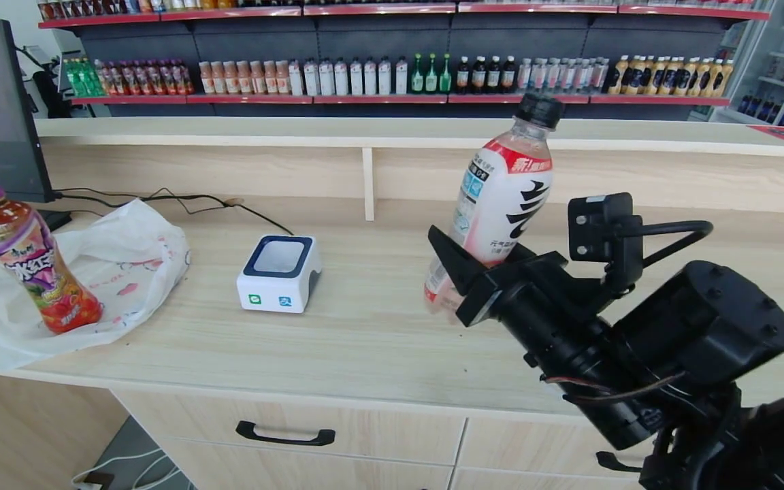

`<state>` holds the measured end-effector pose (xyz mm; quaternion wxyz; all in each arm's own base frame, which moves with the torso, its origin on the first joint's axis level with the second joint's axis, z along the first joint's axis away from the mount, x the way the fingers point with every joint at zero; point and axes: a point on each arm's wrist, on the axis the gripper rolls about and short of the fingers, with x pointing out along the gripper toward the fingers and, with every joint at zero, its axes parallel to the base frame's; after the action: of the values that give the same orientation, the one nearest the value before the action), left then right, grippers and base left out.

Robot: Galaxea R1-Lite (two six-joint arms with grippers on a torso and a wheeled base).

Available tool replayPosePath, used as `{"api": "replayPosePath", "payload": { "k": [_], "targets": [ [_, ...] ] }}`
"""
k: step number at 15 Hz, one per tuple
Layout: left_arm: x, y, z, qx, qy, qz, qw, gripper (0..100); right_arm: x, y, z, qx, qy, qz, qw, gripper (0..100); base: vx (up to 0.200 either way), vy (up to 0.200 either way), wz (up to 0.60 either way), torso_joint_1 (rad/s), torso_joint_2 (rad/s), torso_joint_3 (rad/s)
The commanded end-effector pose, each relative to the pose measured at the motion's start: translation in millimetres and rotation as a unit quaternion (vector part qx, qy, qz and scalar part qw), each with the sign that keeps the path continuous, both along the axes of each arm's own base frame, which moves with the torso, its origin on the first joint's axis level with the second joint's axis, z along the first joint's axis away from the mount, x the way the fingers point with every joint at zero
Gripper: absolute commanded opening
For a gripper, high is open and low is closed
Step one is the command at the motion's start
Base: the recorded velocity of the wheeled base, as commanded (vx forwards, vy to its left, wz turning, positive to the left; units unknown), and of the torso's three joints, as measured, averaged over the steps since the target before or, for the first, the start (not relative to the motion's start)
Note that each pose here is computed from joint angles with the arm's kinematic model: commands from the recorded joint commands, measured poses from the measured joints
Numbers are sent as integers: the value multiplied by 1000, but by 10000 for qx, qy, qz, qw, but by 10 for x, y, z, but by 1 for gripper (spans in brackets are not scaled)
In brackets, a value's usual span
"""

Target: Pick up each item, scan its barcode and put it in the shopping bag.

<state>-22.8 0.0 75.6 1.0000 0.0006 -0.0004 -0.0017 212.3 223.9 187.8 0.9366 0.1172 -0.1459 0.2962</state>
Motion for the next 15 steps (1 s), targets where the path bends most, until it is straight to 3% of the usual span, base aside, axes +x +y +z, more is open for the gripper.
{"api": "replayPosePath", "payload": {
  "k": [1, 6, 11, 15],
  "targets": [
    [0, 0, 0, 1, -3, 2, 10000, 100, -333, 128, 144, 194, -132, 571, 9981, 0, 0, 0, 0, 0, 0, 0],
    [0, 0, 0, 1, -3, 2, 10000, 100, -614, 193, 235, 334, -200, 1170, 9924, 0, 0, 0, 0, 0, 0, 0],
    [0, 0, -1, 1, 4, 2, 10000, 100, -739, 22, 385, 935, -8, 1617, 9824, 0, 0, 0, 0, 0, 0, 0],
    [0, 0, -1, -6, 4, 2, 10000, 100, -824, -73, 258, 770, 248, 2296, 9699, 0, 0, 0, 0, 0, 0, 0]
  ]
}}
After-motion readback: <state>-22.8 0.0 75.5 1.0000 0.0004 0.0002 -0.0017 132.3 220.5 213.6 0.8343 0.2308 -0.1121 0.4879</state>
